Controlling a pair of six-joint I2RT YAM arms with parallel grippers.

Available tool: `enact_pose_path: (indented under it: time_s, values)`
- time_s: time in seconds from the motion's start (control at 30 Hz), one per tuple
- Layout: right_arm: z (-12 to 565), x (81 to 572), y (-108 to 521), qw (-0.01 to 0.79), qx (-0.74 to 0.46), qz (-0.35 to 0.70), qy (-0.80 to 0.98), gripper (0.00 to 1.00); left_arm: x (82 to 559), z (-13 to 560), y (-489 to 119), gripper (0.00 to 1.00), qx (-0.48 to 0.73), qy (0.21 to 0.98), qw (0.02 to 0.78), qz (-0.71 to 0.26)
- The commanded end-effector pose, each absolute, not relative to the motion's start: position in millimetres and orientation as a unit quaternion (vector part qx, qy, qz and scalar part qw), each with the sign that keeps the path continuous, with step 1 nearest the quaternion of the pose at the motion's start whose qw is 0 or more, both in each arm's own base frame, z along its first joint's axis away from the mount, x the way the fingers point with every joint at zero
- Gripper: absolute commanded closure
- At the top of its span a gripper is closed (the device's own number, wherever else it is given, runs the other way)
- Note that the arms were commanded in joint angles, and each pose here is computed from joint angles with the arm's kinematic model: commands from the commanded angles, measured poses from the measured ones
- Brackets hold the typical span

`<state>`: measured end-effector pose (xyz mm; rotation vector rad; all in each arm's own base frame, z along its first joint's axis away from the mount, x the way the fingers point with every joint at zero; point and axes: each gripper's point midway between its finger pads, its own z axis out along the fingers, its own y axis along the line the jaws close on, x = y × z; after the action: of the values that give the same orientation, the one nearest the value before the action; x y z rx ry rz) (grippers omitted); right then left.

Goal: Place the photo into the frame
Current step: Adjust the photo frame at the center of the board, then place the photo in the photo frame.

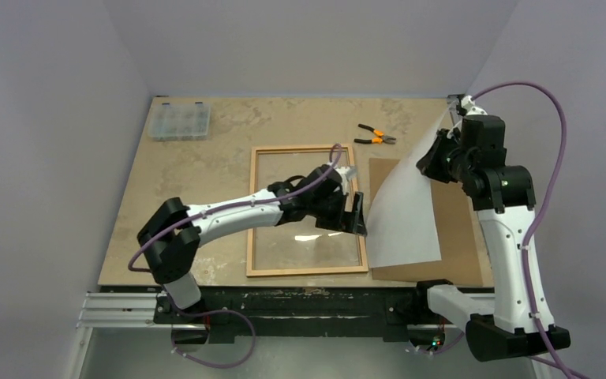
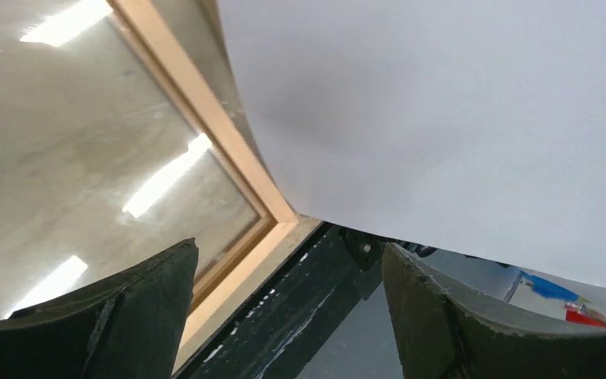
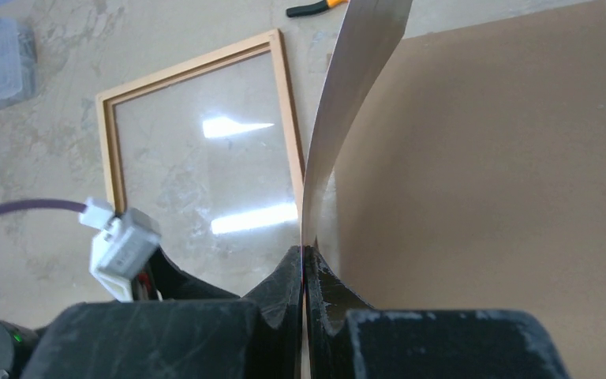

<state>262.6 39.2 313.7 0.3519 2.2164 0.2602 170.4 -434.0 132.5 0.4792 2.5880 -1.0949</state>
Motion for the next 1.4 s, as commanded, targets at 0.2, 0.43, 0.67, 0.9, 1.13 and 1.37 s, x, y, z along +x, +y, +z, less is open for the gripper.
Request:
enact_pose_path:
  time_s: [0.2,0.43,0.67,0.9,1.13,1.37]
  values:
    - [363.8,277.1,95.6,0.452,0.059,0.256,0.853,1.00,223.4,158.8,-322.8,0.16,0.058,0.901,0.215,-0.372]
    - [387.2,282.3,129.7,0.440,0.020,0.354,0.825,1.00,229.6,202.2,-237.6,0.15,0.007,0.904,0.311,-0.292]
    - [405.5,277.8,161.1,0.427,-0.026,0.459,0.779,1.00,221.7,239.8,-197.8,0.15,-0.012,0.889,0.377,-0.258]
    - [340.5,289.1,157.5,0.389,0.005,0.439,0.810,1.00,218.1,223.1,-195.4,0.15,-0.012,0.900,0.359,-0.246]
    - [198.6,298.2,144.3,0.296,0.064,0.378,0.875,1.00,216.4,212.4,-201.6,0.15,-0.013,0.907,0.339,-0.251]
    - [123.0,302.7,126.4,0.261,0.099,0.312,0.908,1.00,213.3,215.7,-198.2,0.16,-0.019,0.905,0.342,-0.253]
